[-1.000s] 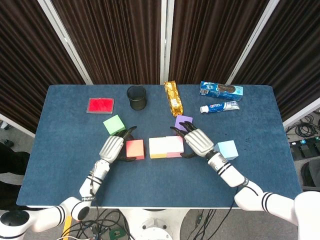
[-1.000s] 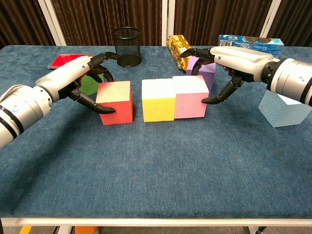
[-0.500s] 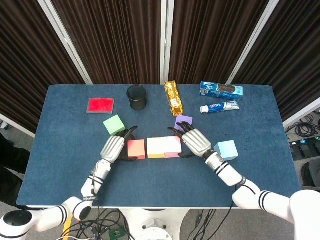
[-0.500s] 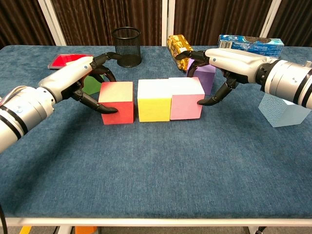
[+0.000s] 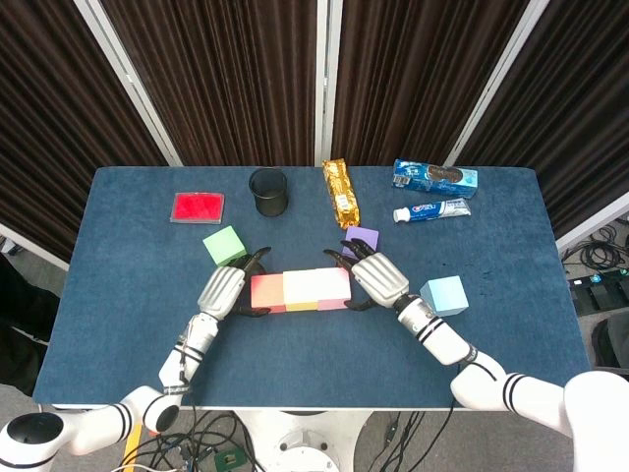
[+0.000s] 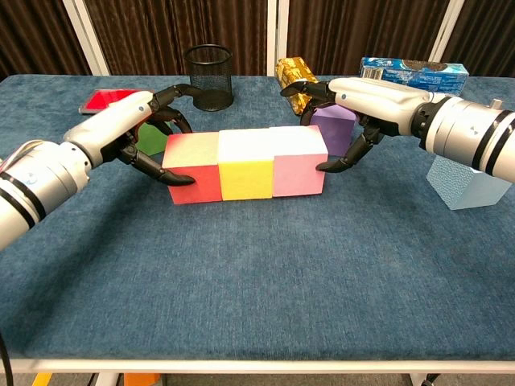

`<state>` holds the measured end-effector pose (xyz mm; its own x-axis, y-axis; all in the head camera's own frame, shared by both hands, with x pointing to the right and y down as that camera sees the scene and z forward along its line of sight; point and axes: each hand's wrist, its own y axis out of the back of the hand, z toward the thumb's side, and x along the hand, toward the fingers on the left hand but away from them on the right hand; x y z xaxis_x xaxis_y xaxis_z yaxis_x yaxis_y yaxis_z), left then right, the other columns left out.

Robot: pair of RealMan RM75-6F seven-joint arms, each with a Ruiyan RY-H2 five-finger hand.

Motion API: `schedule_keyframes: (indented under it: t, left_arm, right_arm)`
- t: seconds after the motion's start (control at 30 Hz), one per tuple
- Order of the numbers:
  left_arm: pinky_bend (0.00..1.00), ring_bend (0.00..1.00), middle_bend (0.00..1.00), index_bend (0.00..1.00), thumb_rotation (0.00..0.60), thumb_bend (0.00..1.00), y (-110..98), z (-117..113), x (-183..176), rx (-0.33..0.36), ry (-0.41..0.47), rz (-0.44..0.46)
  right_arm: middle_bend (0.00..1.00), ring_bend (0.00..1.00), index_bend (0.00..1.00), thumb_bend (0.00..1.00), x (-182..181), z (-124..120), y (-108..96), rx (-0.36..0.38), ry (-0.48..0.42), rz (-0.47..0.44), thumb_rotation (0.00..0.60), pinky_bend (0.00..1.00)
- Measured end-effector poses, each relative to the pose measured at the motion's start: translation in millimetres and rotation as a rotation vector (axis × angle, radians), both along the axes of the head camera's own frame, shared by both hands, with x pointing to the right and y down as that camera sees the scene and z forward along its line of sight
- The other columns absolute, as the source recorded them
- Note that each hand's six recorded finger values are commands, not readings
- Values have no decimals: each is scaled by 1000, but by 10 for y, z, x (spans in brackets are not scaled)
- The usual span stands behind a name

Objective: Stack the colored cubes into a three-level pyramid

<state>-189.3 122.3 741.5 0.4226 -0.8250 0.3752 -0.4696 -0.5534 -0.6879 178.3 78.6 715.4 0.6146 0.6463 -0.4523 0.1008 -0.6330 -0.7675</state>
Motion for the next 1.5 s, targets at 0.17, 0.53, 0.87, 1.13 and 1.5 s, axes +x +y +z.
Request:
schedule_keyframes:
  t: [0.17,0.53,0.87,1.13,1.5]
  left_arm:
    - [267,186,528,81,600,123,2,8,-12,-4,-2,-1]
    - [256,185,501,81,600,122,20,12,-14,-4,-1,3]
    - [245,185,396,82,600,106,34,23,-8,-4,-2,16]
    - [243,185,323,82,600,94,29,6,-2,4,3,24]
    - [235,144,275,81,600,84,51,-63,19,21,5,31]
  right_arm:
    - [435,0,0,241,-18,15,3,-4,1,1,600,0]
    - [424,0,0,221,-30,42,14,-8,10,-5,600,0]
    - [235,0,0,84,-9,74,32,-23,36,-21,600,0]
    - [112,0,0,25,23,44,21,-29,45,-23,600,0]
    - [66,0,0,1,80,-30,17,-19,49,-20,600,0]
